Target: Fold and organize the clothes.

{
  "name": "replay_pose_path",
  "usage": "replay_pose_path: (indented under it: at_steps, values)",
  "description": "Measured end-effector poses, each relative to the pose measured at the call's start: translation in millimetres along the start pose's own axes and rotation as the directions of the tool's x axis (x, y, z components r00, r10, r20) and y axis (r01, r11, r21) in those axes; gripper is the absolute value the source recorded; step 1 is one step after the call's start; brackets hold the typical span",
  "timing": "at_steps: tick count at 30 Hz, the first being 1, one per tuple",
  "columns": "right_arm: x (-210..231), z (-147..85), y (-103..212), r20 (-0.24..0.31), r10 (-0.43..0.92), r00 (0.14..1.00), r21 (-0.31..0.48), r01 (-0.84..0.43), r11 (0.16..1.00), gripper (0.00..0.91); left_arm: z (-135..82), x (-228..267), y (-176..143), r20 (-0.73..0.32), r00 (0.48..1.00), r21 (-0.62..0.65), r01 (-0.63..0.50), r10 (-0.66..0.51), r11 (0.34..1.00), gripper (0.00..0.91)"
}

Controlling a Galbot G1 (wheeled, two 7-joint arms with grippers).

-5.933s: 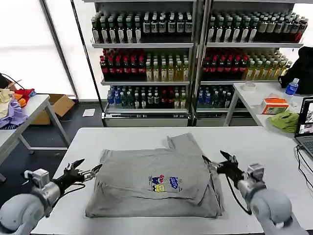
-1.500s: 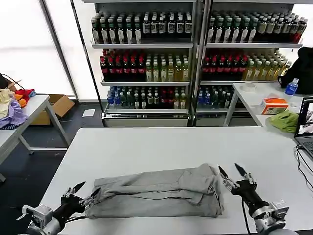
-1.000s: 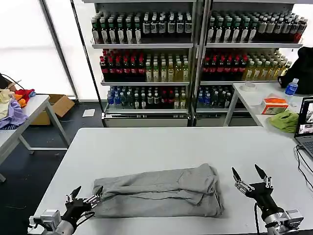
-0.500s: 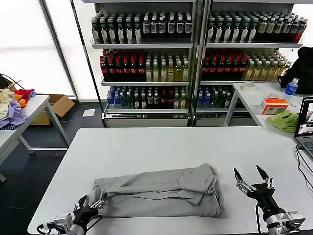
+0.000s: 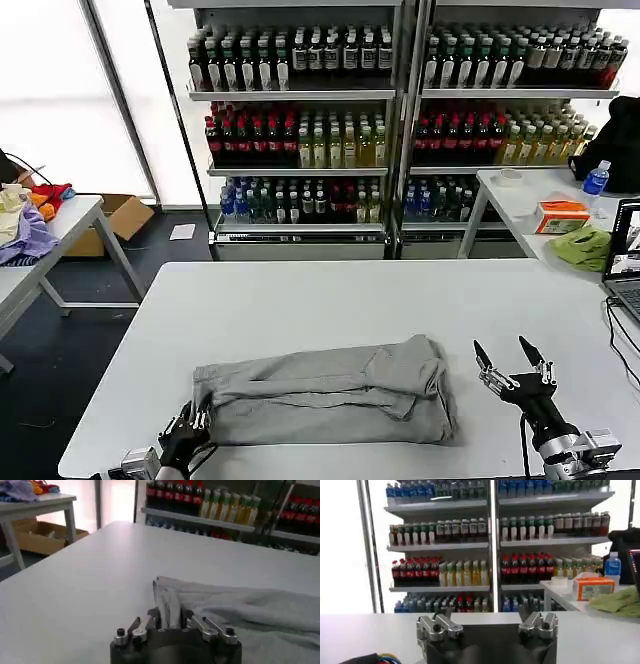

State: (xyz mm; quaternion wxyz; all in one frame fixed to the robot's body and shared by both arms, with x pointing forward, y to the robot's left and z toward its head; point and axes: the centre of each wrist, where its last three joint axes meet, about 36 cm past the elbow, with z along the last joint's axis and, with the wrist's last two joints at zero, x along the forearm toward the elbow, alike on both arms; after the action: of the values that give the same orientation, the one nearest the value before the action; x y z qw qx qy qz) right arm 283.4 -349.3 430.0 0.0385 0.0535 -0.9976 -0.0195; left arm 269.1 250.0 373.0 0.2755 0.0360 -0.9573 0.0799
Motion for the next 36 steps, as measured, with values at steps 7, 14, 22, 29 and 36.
replay_pose_path:
  at_steps: [7, 14, 22, 29, 36]
  values:
    - [-1.9, -0.9, 0.7, 0.001, -0.007, 1.000, -0.010, 0.007, 1.000, 0.907, 2.4, -4.2, -4.8, 0.017, 1.000, 0.013, 0.016, -0.016, 1.000, 0.010]
    - [-6.1, -4.9, -7.0, 0.004, 0.001, 1.000, -0.009, -0.001, 1.000, 0.907, -11.0, -8.5, 5.0, 0.048, 0.998, 0.029, 0.040, -0.042, 0.999, 0.010]
    - [-10.9, -10.6, -7.6, 0.012, -0.009, 1.000, -0.016, 0.009, 1.000, 0.907, -54.8, -8.3, 65.8, 0.118, 0.987, 0.043, 0.101, -0.105, 0.994, 0.010]
    - [-11.4, -8.6, -3.8, 0.006, -0.020, 1.000, -0.022, 0.020, 1.000, 0.907, -99.9, 6.9, 129.1, 0.212, 0.966, 0.016, 0.146, -0.146, 0.989, 0.010]
    - [-11.8, -6.5, 2.7, 0.006, -0.031, 0.999, -0.038, 0.032, 0.999, 0.907, -133.4, 27.9, 149.3, 0.291, 0.946, 0.018, 0.148, -0.146, 0.989, 0.010]
